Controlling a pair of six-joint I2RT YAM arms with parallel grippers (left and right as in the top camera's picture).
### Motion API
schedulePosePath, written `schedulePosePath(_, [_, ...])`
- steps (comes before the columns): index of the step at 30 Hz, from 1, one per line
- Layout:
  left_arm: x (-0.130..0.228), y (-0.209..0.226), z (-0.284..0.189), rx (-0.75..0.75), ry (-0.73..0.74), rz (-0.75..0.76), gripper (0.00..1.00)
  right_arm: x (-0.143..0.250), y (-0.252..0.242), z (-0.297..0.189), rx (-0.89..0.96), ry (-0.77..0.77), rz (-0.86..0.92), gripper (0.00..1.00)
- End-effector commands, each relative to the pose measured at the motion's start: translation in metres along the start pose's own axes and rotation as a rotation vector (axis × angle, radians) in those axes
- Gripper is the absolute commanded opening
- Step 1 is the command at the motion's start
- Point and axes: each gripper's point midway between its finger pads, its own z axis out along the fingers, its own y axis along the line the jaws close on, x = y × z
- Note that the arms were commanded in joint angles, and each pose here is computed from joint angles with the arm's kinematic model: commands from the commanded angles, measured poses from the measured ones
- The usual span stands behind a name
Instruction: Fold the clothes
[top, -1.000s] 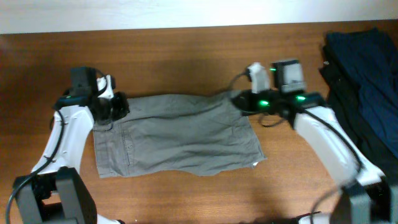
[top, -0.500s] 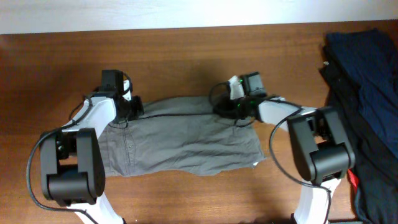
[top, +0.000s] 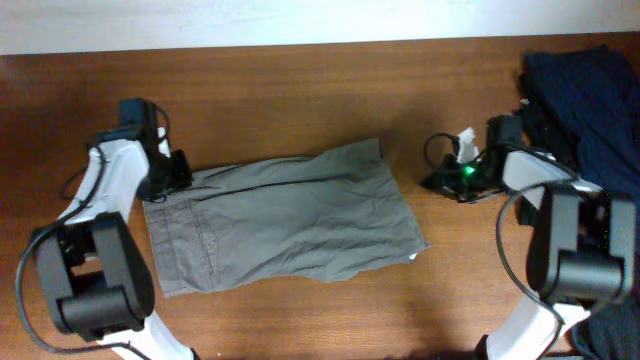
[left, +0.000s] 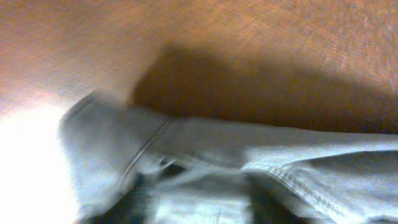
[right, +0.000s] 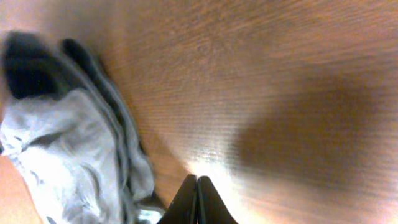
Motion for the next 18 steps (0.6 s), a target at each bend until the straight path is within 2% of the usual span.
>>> schedulePosePath(1, [-0.006, 0.025, -0.06, -0.007, -0.081, -0.078, 1.0, -0.005, 0.056, -0.057, -0.046, -0.12, -0.159, 0.05])
schedulePosePath(3, [0.018, 0.045, -0.067, -0.009, 0.008, -0.159, 1.0, 0.02, 0.094, -0.068, -0.051, -0.102, -0.273, 0.1])
schedulePosePath(5, [0.039, 0.063, -0.064, -0.025, 0.096, -0.238, 1.0, 0.045, 0.112, -0.052, -0.022, -0.031, -0.336, 0.11])
schedulePosePath(7, [0.055, 0.065, -0.056, 0.037, 0.157, -0.293, 1.0, 0.066, 0.114, -0.028, 0.035, 0.042, -0.376, 0.11])
schedulePosePath(11, [0.087, 0.047, -0.033, 0.187, 0.267, -0.305, 0.99, 0.09, 0.093, 0.022, 0.185, 0.163, -0.357, 0.09])
schedulePosePath(14, [0.099, 0.046, -0.016, 0.19, 0.283, -0.303, 1.0, 0.097, 0.074, 0.046, 0.213, 0.229, -0.326, 0.04])
schedulePosePath(18, [0.103, 0.047, -0.001, 0.196, 0.257, -0.228, 0.99, 0.098, 0.02, 0.073, 0.33, 0.286, -0.163, 0.04])
